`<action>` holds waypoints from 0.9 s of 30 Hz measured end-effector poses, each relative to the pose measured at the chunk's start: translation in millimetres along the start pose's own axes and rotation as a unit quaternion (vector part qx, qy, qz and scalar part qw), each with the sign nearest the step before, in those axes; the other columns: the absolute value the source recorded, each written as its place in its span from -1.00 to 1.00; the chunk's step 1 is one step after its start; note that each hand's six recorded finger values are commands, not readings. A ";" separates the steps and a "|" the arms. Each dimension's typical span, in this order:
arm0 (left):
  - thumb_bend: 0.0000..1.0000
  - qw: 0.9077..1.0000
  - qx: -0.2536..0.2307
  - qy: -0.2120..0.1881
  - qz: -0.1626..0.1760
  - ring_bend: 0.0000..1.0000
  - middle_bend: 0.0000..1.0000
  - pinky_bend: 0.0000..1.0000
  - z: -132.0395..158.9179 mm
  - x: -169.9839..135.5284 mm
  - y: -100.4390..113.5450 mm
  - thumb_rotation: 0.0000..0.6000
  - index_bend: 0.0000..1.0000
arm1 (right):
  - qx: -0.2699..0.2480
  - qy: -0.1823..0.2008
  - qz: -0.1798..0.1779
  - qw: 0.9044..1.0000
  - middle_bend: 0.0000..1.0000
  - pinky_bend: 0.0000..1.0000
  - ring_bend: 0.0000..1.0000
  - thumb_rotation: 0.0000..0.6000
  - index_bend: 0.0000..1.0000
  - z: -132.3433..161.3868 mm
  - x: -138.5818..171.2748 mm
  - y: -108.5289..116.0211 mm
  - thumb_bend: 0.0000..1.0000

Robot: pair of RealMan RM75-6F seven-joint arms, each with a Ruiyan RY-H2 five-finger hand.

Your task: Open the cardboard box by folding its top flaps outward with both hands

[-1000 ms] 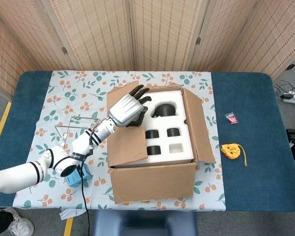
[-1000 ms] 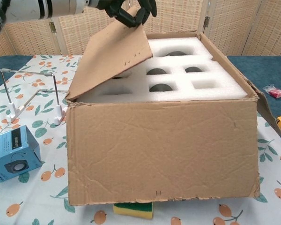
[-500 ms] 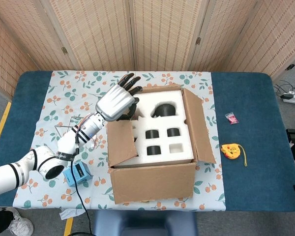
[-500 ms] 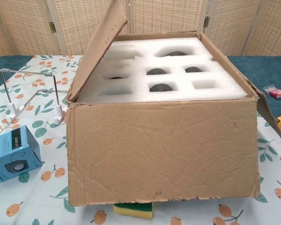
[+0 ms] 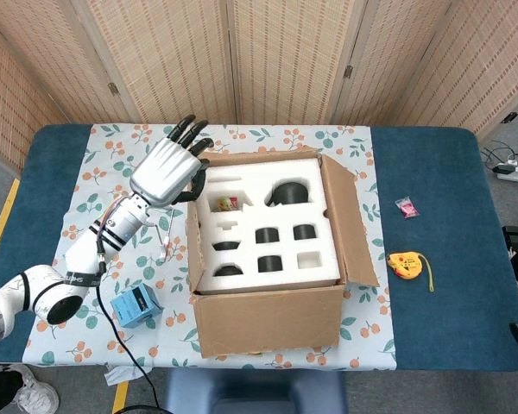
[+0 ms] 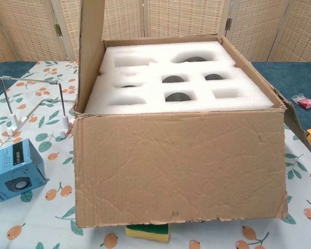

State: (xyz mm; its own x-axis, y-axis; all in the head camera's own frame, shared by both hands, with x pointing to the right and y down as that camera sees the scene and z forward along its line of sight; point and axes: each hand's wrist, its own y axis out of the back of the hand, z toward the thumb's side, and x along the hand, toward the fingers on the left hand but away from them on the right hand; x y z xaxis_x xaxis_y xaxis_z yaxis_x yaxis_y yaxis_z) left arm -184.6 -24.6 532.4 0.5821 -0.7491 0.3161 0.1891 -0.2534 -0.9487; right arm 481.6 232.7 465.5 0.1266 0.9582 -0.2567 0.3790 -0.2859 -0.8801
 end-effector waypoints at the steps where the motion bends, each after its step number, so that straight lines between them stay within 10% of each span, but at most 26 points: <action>1: 0.55 1.000 0.002 0.006 -0.004 -0.91 -0.44 -1.00 -4.4 -3.5 -2.2 0.21 0.34 | 0.000 0.000 -0.001 1.000 -1.00 -1.00 -1.00 -0.78 -0.89 0.4 0.4 0.4 -0.27; 15: 0.55 0.991 0.016 0.119 -0.057 -0.91 -0.44 -1.00 -84.5 -71.4 -38.9 0.21 0.34 | 0.003 0.003 0.003 1.000 -1.00 -1.00 -1.00 -0.77 -0.88 4.9 1.9 -3.9 -0.27; 27: 0.55 0.990 0.006 0.134 -0.049 -0.91 -0.43 -1.00 -96.6 -98.2 -35.7 0.21 0.31 | 0.003 0.003 0.010 1.000 -1.00 -1.00 -1.00 -0.77 -0.89 6.4 -0.4 -8.9 -0.27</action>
State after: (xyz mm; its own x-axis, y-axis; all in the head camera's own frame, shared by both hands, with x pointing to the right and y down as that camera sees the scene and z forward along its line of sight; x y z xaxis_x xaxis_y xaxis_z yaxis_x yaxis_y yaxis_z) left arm -324.9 -1.1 535.7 0.3301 -0.8571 0.3956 0.2450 -0.3269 -0.9128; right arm 472.3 235.0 470.9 0.1391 0.9522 -0.2720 0.3703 -0.3047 -0.8775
